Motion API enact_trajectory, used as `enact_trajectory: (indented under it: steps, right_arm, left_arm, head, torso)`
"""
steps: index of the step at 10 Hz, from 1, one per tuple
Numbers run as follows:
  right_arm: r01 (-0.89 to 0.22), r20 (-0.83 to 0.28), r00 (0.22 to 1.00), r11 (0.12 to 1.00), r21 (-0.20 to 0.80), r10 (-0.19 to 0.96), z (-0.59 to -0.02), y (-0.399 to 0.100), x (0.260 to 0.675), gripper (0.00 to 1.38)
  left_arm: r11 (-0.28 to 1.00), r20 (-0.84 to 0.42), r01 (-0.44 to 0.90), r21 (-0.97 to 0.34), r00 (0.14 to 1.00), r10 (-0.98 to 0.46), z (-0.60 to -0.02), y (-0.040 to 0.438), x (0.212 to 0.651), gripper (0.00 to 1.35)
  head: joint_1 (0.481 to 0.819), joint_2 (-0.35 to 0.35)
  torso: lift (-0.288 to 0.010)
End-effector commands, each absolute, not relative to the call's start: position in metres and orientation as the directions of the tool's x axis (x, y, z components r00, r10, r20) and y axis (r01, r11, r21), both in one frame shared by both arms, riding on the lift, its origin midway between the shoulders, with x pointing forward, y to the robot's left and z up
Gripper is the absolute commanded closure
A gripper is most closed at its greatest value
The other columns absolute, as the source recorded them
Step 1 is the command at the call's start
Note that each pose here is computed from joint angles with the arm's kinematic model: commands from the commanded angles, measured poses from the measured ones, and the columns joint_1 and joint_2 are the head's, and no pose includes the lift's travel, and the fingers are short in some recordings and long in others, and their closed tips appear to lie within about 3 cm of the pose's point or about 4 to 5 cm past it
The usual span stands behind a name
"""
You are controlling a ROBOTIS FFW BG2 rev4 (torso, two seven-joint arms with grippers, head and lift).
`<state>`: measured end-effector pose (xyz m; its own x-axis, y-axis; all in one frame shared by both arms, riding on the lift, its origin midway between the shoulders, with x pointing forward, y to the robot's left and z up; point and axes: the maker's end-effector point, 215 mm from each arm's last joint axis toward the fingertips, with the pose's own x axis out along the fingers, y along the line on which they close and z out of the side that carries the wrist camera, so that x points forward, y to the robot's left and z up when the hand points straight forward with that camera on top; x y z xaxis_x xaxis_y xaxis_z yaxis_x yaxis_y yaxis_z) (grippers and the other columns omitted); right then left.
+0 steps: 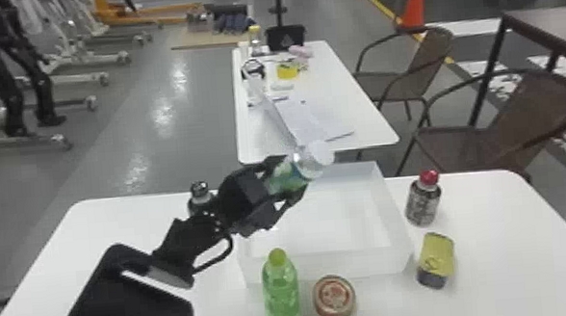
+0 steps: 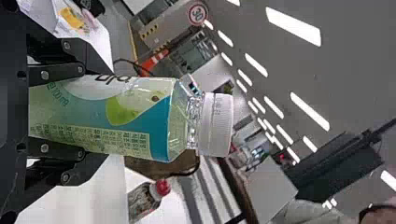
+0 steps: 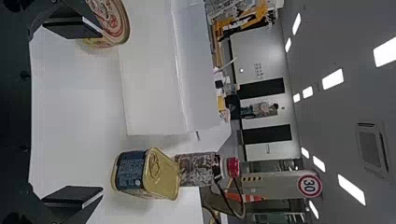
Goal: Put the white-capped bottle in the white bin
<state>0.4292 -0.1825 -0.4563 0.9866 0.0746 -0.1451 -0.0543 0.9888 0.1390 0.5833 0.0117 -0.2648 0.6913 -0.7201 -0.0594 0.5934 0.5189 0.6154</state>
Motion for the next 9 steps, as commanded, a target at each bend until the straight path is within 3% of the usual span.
enact_trajectory:
  steps: [1,3,5,7,8,9]
  right_arm:
    - [-0.056,-0.143,0.987,0.989,0.139,0.076,-0.456,-0.181,0.431,0.11]
    - [-0.061,-0.146,0.986,0.988,0.141,0.082,-0.457,-0.178,0.432,0.11]
    - [-0.063,-0.145,0.986,0.988,0.144,0.084,-0.456,-0.177,0.433,0.11]
    - [-0.064,-0.144,0.986,0.988,0.144,0.085,-0.456,-0.178,0.433,0.11]
    - [-0.064,-0.145,0.986,0.988,0.143,0.085,-0.456,-0.178,0.433,0.11]
    - [-0.064,-0.145,0.986,0.988,0.143,0.085,-0.456,-0.178,0.433,0.11]
  left_arm:
    - [0.386,-0.215,0.641,0.664,0.658,-0.722,-0.312,-0.015,0.588,1.12]
    - [0.082,-0.447,0.653,0.753,0.598,-0.665,-0.355,-0.047,0.58,1.12]
    - [0.036,-0.468,0.639,0.768,0.598,-0.65,-0.36,-0.05,0.578,1.07]
    - [0.057,-0.472,0.645,0.762,0.613,-0.633,-0.358,-0.044,0.583,0.0]
    - [0.058,-0.458,0.638,0.768,0.611,-0.646,-0.354,-0.046,0.582,0.02]
    - [0.057,-0.453,0.633,0.772,0.611,-0.649,-0.351,-0.047,0.582,0.26]
  head:
    - [0.549,0.0]
    - [0.549,0.0]
    - [0.549,0.0]
    - [0.549,0.0]
    - [0.549,0.0]
    - [0.549,0.0]
  torso:
    - [-0.1]
    - [-0.1]
    - [-0.1]
    - [-0.1]
    - [-0.1]
    - [-0.1]
